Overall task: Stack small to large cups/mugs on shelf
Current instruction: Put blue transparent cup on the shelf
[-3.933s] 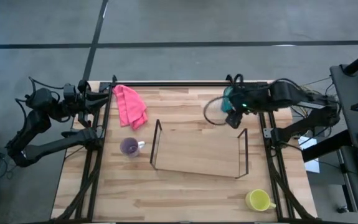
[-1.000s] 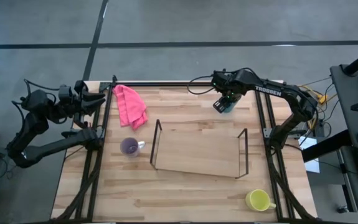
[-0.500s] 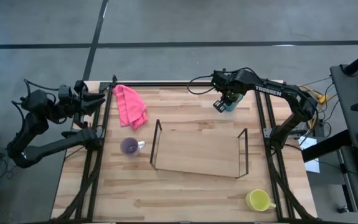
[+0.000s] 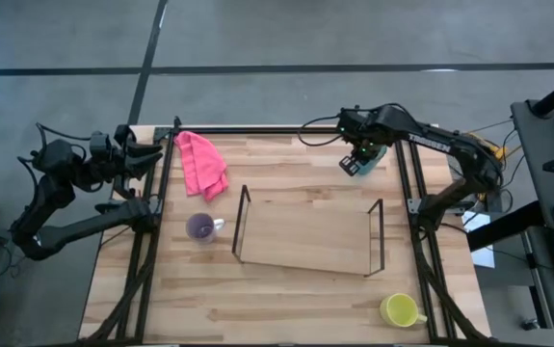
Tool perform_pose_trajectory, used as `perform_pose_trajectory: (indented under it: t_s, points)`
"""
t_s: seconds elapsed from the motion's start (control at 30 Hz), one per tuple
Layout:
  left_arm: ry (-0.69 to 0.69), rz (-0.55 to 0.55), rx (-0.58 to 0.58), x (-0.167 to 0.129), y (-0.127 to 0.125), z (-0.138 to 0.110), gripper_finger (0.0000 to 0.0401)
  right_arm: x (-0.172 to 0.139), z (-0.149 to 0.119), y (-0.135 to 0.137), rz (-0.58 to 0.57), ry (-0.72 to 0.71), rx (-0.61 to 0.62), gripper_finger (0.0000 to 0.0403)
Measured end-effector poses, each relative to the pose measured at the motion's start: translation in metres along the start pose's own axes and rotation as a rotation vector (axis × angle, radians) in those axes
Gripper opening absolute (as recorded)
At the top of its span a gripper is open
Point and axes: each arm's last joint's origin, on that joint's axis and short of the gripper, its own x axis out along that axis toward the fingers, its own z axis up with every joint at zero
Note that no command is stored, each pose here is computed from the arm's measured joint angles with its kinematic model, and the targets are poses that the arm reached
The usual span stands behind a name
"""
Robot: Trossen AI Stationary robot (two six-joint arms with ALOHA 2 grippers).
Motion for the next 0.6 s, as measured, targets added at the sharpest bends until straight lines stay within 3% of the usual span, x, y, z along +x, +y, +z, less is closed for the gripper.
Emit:
perform_pose_trajectory:
  t_s: [0.3, 0.6]
  points:
    - [0.0, 0.0, 0.0, 0.0, 0.0, 0.0, 0.0082, -0.038, -0.027, -0.005, 0.084, -0.136, 0.063, 0.0009]
    - [0.0, 0.0, 0.0, 0.0, 0.0, 0.0, 0.0082, -0.058, -0.051, 0.018, 0.166, -0.194, 0.024, 0.0009]
